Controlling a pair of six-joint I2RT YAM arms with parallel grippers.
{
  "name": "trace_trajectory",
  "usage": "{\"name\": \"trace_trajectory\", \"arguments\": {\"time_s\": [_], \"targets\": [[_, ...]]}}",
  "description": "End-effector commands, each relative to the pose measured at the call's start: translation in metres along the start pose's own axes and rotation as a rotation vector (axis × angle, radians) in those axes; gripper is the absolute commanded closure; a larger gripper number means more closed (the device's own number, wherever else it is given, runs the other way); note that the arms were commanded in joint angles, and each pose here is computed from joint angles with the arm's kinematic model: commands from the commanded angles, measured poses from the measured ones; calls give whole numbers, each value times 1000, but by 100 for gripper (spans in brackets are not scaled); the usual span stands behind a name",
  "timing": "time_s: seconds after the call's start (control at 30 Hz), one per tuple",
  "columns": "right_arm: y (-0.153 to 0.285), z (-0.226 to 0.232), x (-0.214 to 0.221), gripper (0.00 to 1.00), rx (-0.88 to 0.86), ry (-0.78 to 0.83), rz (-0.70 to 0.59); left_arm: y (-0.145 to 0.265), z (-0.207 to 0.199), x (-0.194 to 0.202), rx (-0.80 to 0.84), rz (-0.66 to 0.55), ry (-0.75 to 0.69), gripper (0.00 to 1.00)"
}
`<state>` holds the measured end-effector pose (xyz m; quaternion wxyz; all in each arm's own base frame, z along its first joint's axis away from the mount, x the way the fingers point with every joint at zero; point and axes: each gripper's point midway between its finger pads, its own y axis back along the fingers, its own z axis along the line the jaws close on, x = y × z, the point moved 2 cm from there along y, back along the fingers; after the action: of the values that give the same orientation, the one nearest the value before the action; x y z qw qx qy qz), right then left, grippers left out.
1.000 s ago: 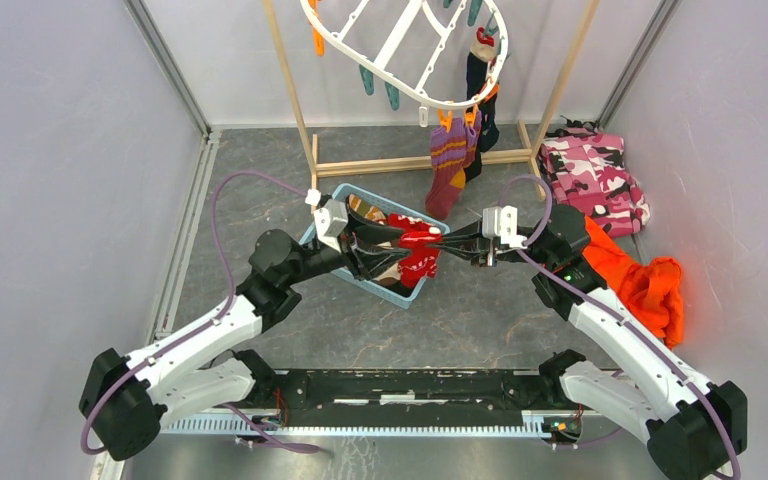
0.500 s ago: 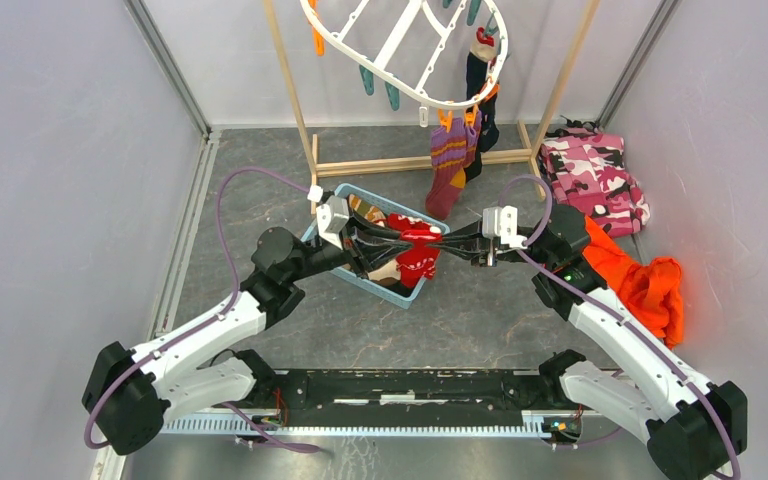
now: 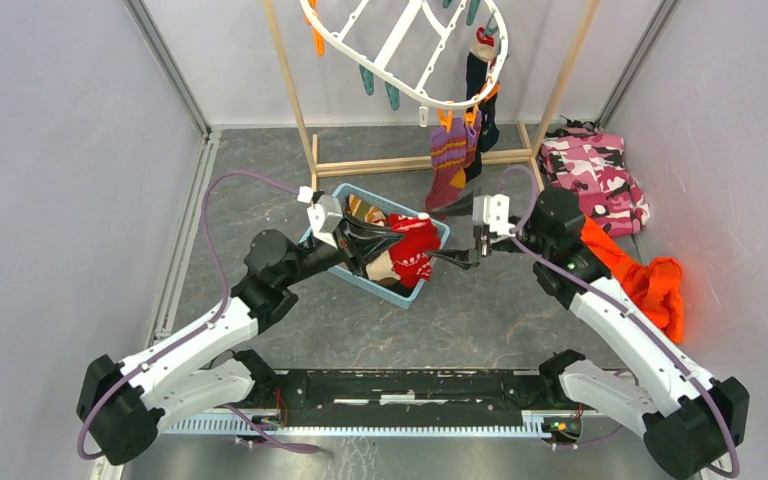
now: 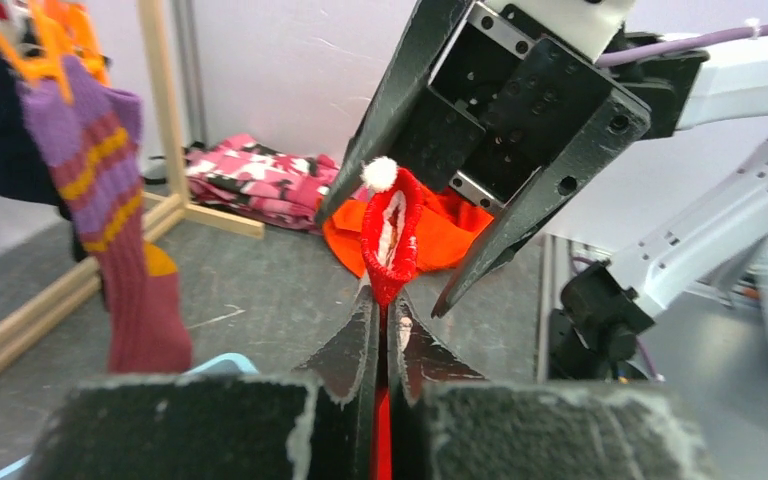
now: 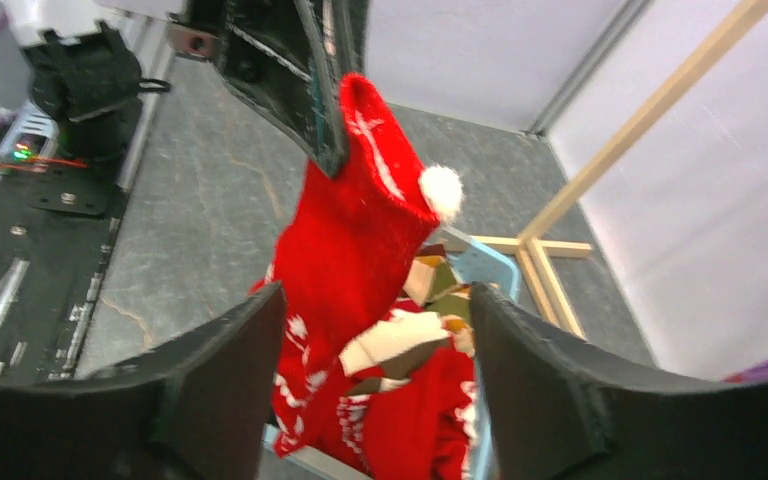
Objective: Clip the socks to the hanger
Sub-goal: Pick up the sock from the bin.
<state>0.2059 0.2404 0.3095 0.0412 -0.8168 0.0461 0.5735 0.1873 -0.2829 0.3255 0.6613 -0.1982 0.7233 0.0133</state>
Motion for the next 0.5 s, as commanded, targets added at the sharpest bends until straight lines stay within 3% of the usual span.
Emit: {"name": "trace_trajectory", "arguments": {"time_s": [0.0, 0.03, 0.07, 0.17, 0.27, 0.47], "targets": [[5, -22, -6, 17, 13, 133, 125, 11, 22, -23, -167, -57, -149, 98], [5, -30, -8, 4, 21, 171, 157, 13, 25, -24, -189, -58, -172, 98], [6, -38, -8, 2, 35, 174, 190, 15, 28, -24, -208, -55, -189, 98], [0, -64, -16, 2, 98, 93, 234, 16, 38, -22, -251, -16, -246, 98], [-8, -77, -29, 3, 95, 35, 174, 17, 50, -17, -289, 48, -346, 98], [1, -110, -25, 13, 392, 111, 56, 17, 72, -14, -350, 117, -504, 98]]}}
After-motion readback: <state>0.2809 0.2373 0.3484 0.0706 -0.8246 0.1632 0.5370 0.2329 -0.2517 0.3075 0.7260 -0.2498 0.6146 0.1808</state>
